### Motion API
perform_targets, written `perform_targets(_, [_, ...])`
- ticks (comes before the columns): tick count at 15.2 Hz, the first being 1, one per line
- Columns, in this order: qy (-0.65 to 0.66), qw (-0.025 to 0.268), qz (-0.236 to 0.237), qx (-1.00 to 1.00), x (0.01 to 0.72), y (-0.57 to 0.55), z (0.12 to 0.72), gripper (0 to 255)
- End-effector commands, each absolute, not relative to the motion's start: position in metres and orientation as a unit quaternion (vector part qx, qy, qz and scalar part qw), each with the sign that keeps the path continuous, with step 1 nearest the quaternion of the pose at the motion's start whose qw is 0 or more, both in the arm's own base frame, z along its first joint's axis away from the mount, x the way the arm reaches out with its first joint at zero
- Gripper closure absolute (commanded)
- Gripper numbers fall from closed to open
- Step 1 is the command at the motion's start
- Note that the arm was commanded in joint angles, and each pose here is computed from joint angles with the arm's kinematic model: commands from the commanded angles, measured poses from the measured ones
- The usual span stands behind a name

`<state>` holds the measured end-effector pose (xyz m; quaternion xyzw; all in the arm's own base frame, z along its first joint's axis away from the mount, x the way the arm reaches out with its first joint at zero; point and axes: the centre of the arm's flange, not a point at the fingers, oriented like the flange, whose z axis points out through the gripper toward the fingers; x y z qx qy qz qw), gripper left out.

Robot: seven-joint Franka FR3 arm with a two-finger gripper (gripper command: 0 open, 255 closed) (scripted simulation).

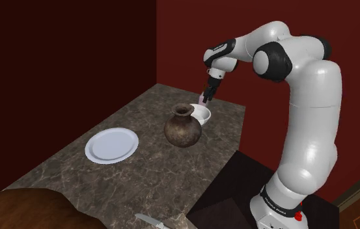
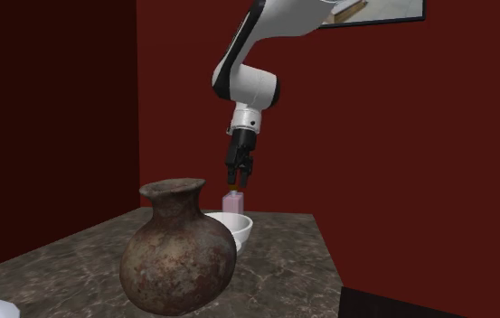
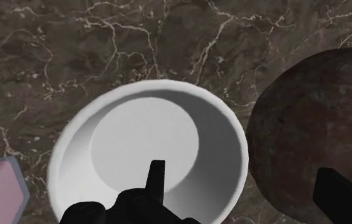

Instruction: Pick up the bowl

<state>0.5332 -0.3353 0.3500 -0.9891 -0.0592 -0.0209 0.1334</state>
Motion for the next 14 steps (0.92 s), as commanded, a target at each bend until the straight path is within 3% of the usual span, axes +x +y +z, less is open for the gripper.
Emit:
perform_targets(1, [-0.059, 0.14, -0.02, -0.988, 0.547, -0.353, 0.331, 0])
perform_targets(14, [-0.055, 0.176, -0.013, -0.983, 0.618, -0.455, 0.229, 0])
